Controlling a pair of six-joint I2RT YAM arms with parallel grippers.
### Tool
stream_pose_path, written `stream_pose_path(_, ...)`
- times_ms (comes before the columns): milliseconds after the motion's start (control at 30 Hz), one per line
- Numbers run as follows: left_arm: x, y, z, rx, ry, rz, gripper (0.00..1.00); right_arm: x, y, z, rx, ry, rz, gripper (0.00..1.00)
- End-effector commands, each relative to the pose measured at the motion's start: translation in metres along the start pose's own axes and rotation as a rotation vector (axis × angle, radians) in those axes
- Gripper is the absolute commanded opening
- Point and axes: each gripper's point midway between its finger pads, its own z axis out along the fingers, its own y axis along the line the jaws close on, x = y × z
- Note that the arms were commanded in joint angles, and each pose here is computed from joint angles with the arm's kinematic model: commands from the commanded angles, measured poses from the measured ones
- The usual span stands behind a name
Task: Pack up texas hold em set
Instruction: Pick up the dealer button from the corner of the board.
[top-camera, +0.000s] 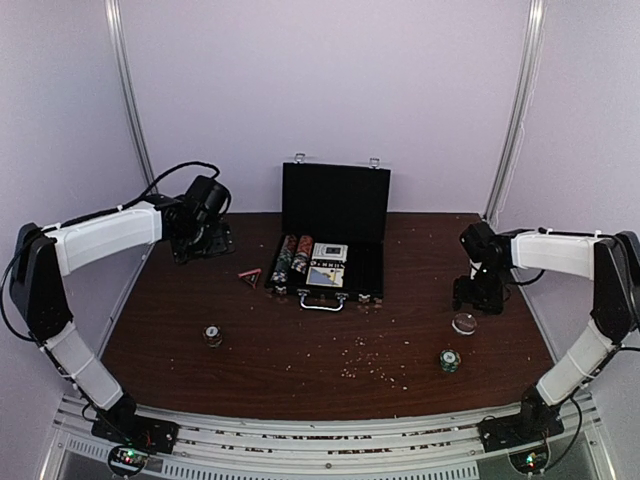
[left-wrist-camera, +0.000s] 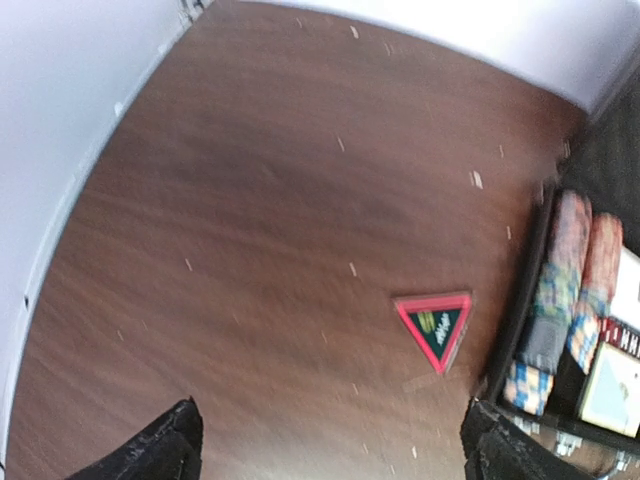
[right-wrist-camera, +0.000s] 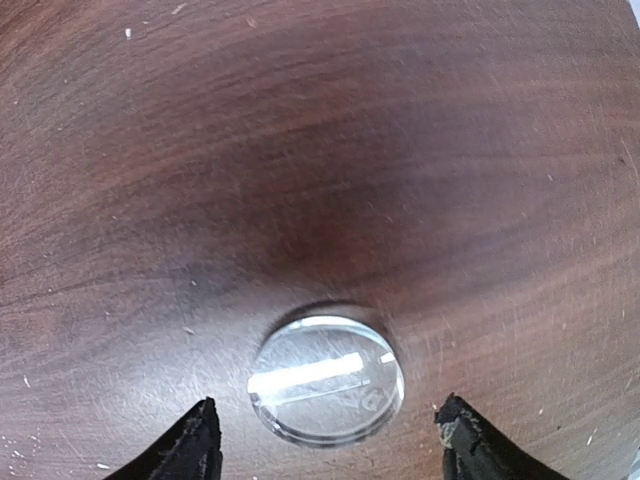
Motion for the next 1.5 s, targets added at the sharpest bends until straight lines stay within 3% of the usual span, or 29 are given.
stream_pose_path(0, -0.062, 0.003, -0.017, 0.096, -0.176, -0.008, 0.92, 0.003, -0.009, -0.008, 0.013, -0.022, 0.092, 0.77)
stream_pose_path(200, -0.085, 0.019, -0.008, 0.071, -0.279, 0.023, 0.92, 0.012, -0.003, 0.0, -0.042, -0.016, 0.123, 0.81)
stream_pose_path(500, -0.077, 0.025, -0.005, 0.074, -0.286, -0.003, 0.92, 0.021, -0.009, 0.002, -0.021, 0.004, 0.123, 0.81)
stream_pose_path(900, -0.086, 0.004, 0.011, 0.097, -0.281, 0.071, 0.92, 0.023, -0.005, 0.007, 0.026, 0.035, 0.08, 0.8)
stream_pose_path(1467, -0.087, 0.003, 0.013, 0.084, -0.272, 0.116, 0.92, 0.044, 0.0, 0.025, 0.06, 0.095, 0.04, 0.72)
